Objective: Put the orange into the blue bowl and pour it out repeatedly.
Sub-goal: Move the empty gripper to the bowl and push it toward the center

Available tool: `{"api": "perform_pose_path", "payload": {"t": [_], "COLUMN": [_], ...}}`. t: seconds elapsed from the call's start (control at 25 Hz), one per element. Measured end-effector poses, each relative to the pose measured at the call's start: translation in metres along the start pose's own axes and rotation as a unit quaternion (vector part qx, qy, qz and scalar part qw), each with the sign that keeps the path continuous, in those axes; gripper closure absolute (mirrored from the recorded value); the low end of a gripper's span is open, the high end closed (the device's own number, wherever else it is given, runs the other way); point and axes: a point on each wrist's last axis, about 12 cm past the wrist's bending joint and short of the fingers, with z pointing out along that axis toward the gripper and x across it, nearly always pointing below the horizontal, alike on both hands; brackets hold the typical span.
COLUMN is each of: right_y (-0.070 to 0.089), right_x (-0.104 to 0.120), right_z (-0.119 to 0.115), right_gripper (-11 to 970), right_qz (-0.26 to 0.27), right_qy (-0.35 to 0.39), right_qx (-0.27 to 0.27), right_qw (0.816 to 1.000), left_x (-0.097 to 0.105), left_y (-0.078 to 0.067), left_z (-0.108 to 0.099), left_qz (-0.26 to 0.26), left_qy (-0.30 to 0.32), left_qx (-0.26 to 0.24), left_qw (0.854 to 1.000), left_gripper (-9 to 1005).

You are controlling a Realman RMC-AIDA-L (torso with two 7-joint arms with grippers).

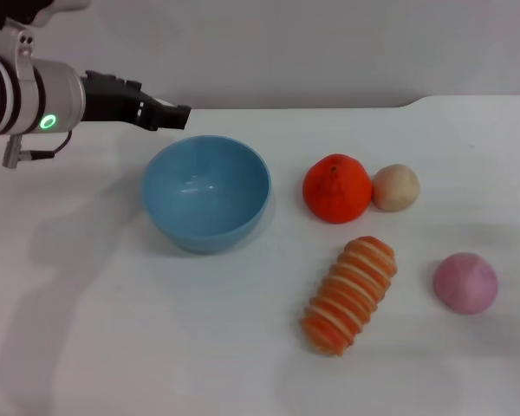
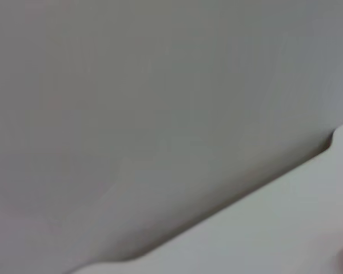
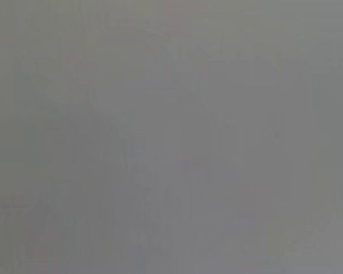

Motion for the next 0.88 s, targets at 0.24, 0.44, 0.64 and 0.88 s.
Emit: {"api": "perform_pose_path", "payload": {"t": [0.24,0.44,0.64,0.88], "right_y": [-0.001,-0.001,-0.001,-0.002], "right_x": [-0.001,-0.002,-0.002,0.0], "right_z": [0.001,0.003,0.004,0.004], "right_gripper": [299,300,300,300], "right_qz": [-0.001,0.0,0.0,0.0], "right_qy": [-0.003,-0.006,-0.004,0.003], "right_qx": [0.003,0.006,0.006,0.009], "right_qw": [1.0,1.0,1.0,1.0], "left_x": [0.018,0.026,0.033,0.042], "left_y": [0.002,0.004,0.005,0.004], "left_z": [0.014,0.022,0.028,0.035], "left_qz": [-0.021,-0.031,-0.04,-0.045], "left_qy": [0.035,0.042,0.053,0.067], "left_qx": [0.008,0.002,0.001,0.002], "left_qw": [0.999,0.999,0.998,0.997], "left_gripper": [184,185,184,199]}}
